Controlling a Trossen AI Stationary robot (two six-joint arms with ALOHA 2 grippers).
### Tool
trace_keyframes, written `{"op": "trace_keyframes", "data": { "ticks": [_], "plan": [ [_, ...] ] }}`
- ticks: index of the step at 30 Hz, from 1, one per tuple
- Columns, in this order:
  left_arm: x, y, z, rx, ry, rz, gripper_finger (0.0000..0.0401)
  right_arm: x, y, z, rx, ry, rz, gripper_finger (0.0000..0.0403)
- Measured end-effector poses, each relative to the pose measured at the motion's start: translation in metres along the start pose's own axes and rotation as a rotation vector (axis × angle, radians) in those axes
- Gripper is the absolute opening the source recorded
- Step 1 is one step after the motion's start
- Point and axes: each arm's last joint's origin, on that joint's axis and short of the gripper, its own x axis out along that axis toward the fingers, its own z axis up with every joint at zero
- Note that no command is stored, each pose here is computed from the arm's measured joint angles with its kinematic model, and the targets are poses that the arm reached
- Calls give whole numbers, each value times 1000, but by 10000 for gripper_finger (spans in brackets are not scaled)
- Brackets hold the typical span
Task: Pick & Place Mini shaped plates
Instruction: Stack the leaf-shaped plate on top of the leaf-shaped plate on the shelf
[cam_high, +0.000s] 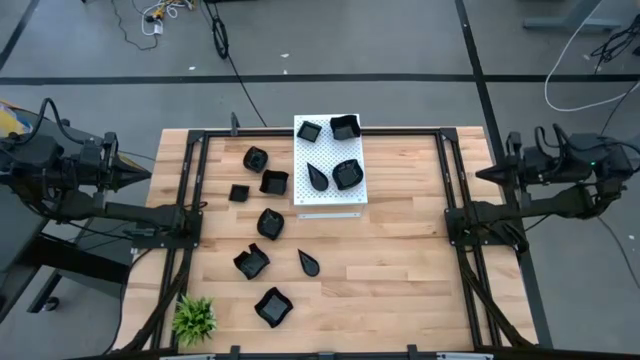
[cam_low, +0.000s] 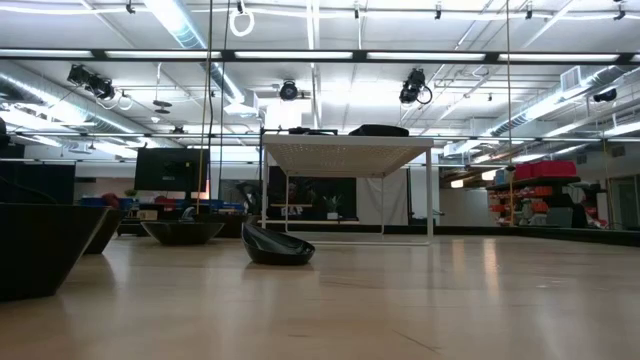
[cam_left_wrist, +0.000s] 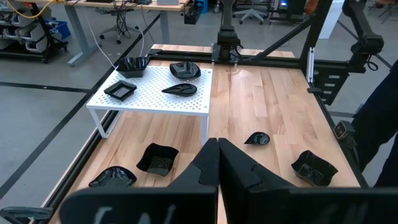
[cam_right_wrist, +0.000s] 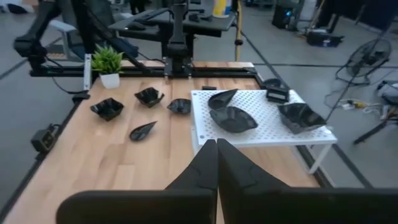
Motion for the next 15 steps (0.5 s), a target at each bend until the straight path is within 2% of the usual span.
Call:
{"op": "trace_keyframes", "data": {
  "ticks": [7, 15],
  "plan": [
    [0, 0, 0, 0, -1, 0, 3, -4, -1, -3, -7, -3, -29, 2],
    [0, 0, 0, 0, -1, 0, 3, -3, -1, -3, 152, -4, -22, 2]
  ]
}}
